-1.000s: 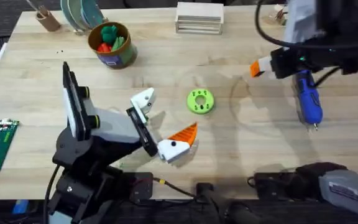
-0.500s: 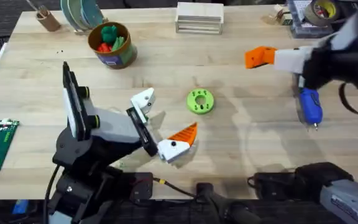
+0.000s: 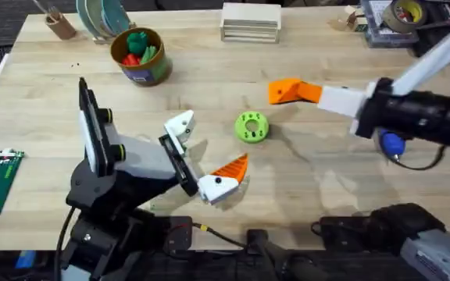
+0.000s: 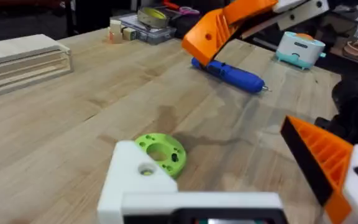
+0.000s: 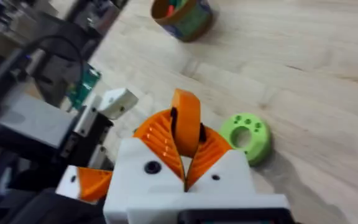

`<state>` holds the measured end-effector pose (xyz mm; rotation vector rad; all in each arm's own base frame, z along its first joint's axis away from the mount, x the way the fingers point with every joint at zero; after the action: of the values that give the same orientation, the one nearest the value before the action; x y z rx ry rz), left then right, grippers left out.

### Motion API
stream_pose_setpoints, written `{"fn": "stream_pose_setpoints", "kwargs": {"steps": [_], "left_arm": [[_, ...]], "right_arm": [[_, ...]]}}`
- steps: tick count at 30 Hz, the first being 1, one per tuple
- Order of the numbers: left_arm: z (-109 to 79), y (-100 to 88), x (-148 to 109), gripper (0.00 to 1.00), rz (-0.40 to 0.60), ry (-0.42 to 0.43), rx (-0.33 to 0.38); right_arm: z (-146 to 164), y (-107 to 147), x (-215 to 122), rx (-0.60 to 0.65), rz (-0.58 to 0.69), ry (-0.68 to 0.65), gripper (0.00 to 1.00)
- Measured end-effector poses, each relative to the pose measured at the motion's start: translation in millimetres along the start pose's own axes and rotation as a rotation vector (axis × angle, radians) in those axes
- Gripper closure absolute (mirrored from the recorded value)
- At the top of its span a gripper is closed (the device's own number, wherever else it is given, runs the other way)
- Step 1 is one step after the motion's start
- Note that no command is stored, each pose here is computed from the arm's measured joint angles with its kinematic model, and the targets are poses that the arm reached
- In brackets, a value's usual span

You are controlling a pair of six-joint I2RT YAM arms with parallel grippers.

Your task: Pick up the gripper from the table and insert it into the empty holder that is missing its gripper. Then pick up a screw, insert it into the mounting hole, and use the screwdriver to tighten it. Finally, clean up the table by picking up the vegetable and placing it into the bucket.

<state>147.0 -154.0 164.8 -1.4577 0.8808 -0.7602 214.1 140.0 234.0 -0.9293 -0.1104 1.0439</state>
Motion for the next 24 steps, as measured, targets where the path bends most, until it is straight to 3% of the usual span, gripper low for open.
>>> {"fn": "stream_pose_setpoints", "kwargs": {"steps": [10, 17, 24], "left_arm": [[0.0, 0.0, 0.0, 0.008, 0.0, 0.0, 0.0], [0.0, 0.0, 0.0, 0.008, 0.0, 0.0, 0.0], [0.0, 0.0, 0.0, 0.007, 0.0, 0.0, 0.0]], "right_arm": [[23.1, 23.3, 37.9, 0.204, 0.139, -0.16, 0.984], [51.9, 30.0, 67.3, 0.25, 0.246, -0.349, 0.985], [59.7, 49.8, 89.0, 0.339, 0.384, -0.435, 0.985]]}}
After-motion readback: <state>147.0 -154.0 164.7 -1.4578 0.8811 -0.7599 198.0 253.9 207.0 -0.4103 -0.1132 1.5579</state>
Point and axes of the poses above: each hand's point on the last joint's axis, 136 mm out from that joint toward the fingers, its own x axis out along the fingers, its own z axis along the line the jaws close on, y = z × x, the point moved 2 cm from there along -x, back along the fingers, and after that the axes turned 6 degrees about x, right-handed, at the moved point
